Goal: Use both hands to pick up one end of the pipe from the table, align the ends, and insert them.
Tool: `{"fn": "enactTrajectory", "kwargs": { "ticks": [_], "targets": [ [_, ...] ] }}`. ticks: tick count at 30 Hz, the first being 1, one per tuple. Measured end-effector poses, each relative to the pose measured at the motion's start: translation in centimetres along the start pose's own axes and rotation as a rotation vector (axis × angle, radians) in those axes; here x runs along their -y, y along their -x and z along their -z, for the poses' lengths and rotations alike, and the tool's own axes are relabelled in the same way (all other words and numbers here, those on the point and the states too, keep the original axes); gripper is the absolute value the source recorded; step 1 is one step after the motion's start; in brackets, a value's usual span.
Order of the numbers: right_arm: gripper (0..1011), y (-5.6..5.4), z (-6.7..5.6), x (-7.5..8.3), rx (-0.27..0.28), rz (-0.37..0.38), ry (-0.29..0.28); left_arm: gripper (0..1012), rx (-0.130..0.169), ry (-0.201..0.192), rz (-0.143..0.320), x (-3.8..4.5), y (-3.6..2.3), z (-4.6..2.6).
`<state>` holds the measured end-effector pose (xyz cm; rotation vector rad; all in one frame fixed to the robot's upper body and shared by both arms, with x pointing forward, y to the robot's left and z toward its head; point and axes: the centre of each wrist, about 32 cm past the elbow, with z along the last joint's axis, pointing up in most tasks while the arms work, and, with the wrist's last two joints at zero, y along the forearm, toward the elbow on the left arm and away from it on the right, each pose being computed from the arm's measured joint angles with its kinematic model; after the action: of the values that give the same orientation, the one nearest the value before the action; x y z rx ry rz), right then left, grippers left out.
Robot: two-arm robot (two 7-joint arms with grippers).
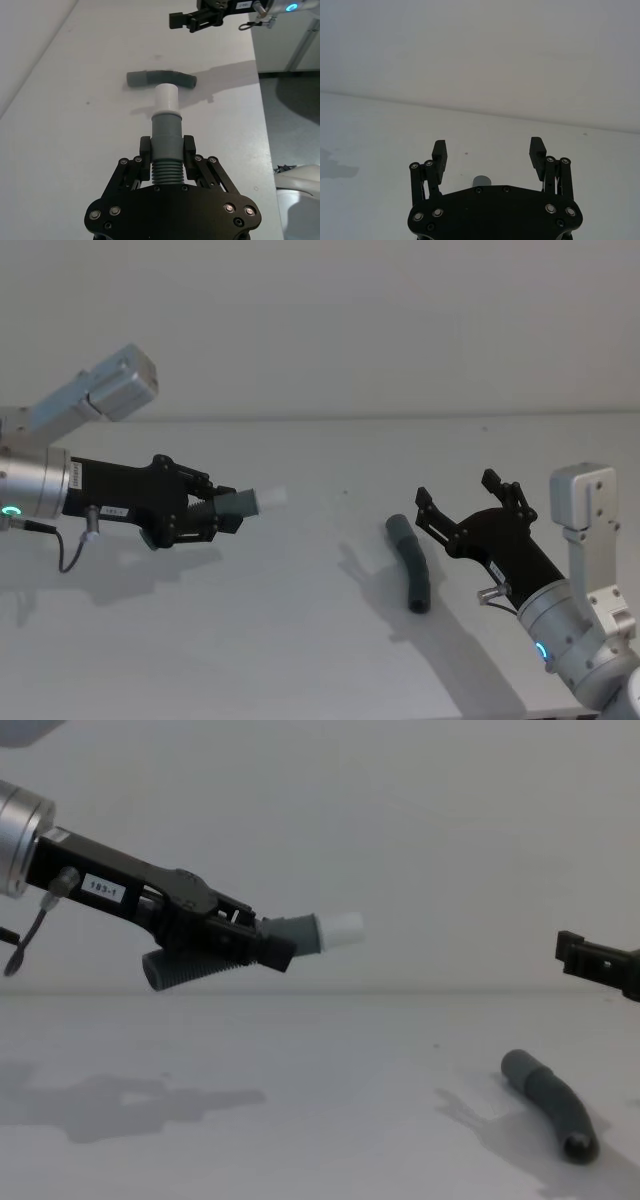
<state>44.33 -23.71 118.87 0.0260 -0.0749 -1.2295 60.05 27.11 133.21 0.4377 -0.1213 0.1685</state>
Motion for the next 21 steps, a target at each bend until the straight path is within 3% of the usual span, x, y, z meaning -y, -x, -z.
{"fn": "enactTrajectory", "kwargs": {
  "ticks": [7, 21],
  "targets": [
    [1002, 0.0, 0.0, 0.0, 0.000, 0.000, 0.000, 344, 0.003, 0.015, 0.037, -0.08, -0.53, 0.56],
    [1002, 0.0, 0.0, 0.0, 0.000, 0.000, 0.000, 343, -0.010, 0.061, 0.051, 0.38, -0.59, 1.74]
  ]
}}
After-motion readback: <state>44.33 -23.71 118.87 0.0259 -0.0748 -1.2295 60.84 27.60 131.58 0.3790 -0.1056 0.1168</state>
